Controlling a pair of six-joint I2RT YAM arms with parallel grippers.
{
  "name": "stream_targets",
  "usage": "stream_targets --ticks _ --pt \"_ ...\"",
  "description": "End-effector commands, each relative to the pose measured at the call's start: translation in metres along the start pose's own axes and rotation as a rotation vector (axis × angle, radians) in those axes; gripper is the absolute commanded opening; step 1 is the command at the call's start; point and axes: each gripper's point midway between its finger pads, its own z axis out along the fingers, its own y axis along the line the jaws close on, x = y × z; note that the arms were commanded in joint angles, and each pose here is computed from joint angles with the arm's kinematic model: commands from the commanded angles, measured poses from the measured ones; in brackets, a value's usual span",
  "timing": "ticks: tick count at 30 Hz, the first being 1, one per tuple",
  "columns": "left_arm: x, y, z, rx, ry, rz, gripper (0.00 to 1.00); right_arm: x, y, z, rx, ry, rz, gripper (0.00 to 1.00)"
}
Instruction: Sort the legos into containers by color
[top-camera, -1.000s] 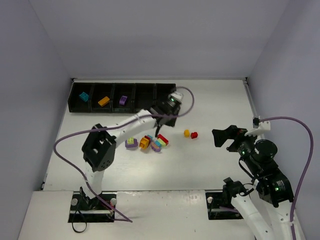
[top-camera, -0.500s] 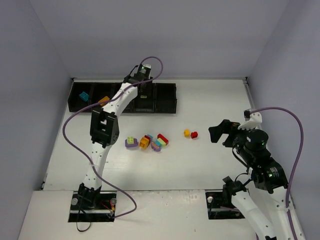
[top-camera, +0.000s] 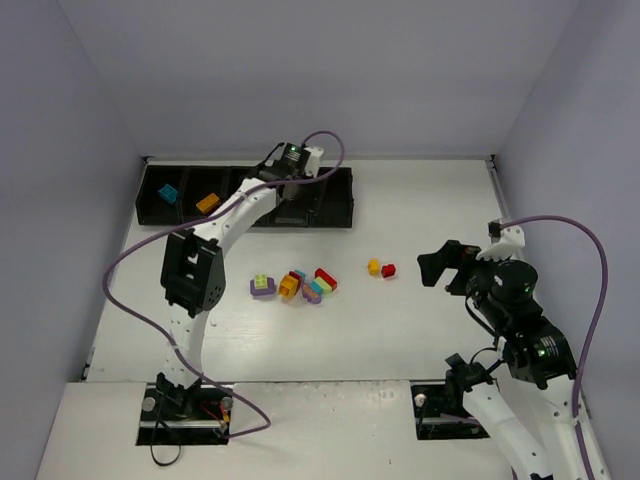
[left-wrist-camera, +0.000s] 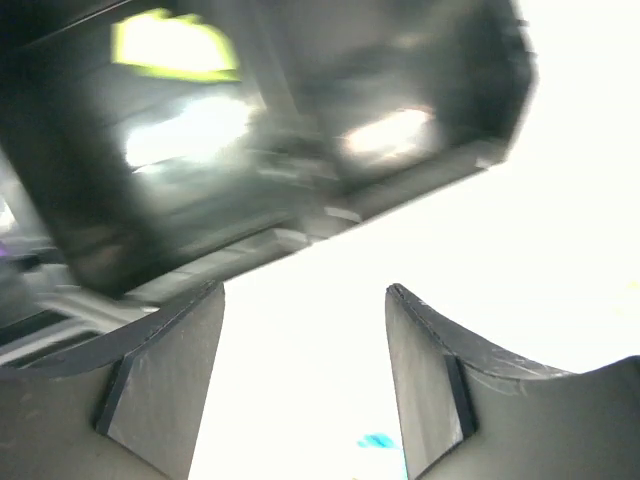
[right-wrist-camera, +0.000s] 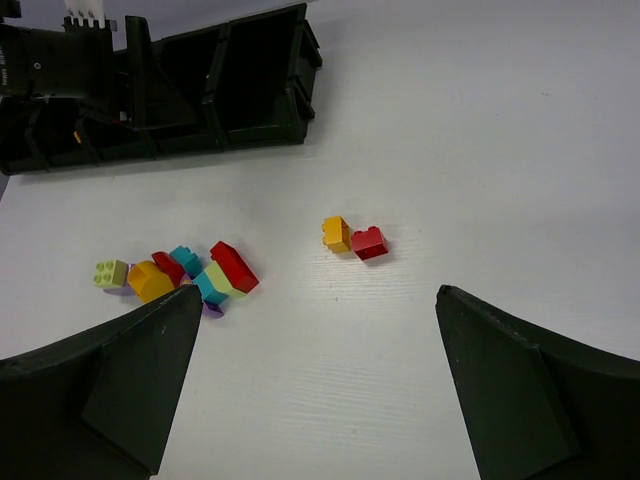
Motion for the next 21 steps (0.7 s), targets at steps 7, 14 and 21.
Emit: stream_targets --ticks 7,14,21 --pt "0.032 -0.17 -0.034 0.404 -0.01 0.365 0.59 -0.021 0.015 -0.005 -0.068 -0.086 -0.001 1.0" --pt "0.067 -0.203 -0.007 0.455 0.074 0.503 0.59 -0.02 0.019 -0.01 -0.098 -0.09 0.004 1.0" --pt "0.075 -0.212 0.02 0.438 0.084 0.558 0.59 -0.018 0.023 -0.015 -0.124 -0.09 0.013 1.0"
